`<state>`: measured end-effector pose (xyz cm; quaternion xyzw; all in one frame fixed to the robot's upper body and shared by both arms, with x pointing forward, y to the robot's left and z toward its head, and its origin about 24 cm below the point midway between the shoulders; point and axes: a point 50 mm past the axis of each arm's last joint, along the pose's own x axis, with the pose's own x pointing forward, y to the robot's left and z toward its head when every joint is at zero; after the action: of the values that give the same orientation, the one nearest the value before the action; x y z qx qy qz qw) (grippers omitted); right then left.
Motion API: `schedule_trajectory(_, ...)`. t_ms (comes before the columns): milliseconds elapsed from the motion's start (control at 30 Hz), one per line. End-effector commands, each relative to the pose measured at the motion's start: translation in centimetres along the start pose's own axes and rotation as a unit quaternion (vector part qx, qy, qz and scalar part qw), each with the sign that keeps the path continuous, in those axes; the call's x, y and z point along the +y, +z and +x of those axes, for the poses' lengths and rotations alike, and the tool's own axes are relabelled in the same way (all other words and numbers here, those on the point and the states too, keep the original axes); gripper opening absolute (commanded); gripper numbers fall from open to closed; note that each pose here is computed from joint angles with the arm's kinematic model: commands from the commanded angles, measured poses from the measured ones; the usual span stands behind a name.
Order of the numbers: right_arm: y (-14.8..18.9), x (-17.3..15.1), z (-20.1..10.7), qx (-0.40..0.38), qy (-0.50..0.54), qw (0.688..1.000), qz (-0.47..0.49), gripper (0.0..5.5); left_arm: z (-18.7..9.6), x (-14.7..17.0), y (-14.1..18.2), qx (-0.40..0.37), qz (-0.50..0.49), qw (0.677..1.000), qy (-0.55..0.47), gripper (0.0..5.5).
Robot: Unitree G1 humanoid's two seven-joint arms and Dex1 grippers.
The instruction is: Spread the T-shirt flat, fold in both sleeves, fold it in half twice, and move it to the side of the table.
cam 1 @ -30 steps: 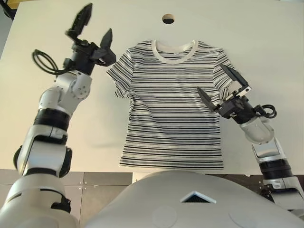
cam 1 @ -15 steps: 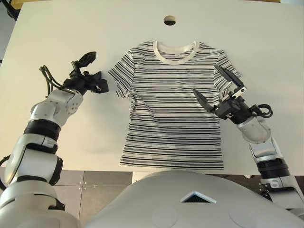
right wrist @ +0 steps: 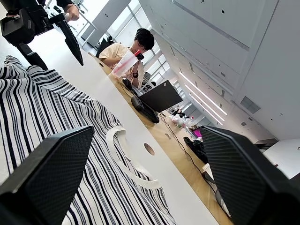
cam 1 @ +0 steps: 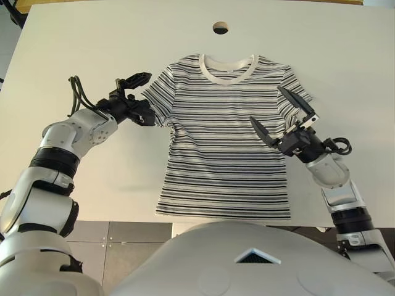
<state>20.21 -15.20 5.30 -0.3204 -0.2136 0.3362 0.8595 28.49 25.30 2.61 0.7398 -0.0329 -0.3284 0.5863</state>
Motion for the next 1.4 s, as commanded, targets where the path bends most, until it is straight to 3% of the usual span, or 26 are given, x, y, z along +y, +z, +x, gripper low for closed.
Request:
schedule_trajectory(33, 0.1, 0.1, -0.2, -0.001, 0.001, 1.0, -0.002, 4.2, -0.1, -2.9, 0.4, 0.013, 0.007, 0.997, -0.074, 4.0)
schedule_trajectory(267, 0.0, 0.2, -0.4, -0.001, -0.003, 1.0, 0.0, 4.2, 1.0, -3.6, 1.3, -0.005, 0.016, 0.996, -0.092, 2.7)
schedule_trajectory(567, 0.5, 0.0, -0.5, -0.014, -0.007, 1.0, 0.017, 4.2, 0.8, -4.0, 0.2, 0.021, 0.015, 0.994, -0.105, 1.1)
schedule_trajectory(800, 0.9, 0.0, -0.5, -0.02, -0.006, 0.999, 0.024, 4.2, 0.9, -4.1, 0.3, 0.017, 0.017, 0.994, -0.109, 0.13)
schedule_trajectory(1100, 0.8, -0.6, -0.7, -0.019, -0.03, 0.999, 0.03, 4.2, 1.5, -3.0, 1.9, -0.005, -0.008, 0.999, -0.033, 0.13)
schedule_trajectory(1267, 0.5, -0.5, -0.7, -0.014, -0.031, 0.999, 0.033, 4.2, 1.8, -1.6, 1.6, 0.038, -0.049, 0.996, 0.064, 0.13)
schedule_trajectory(1400, 0.2, -0.3, -0.9, -0.006, -0.028, 0.999, 0.035, 4.2, 2.2, 0.7, 2.5, 0.027, -0.072, 0.985, 0.157, 0.13)
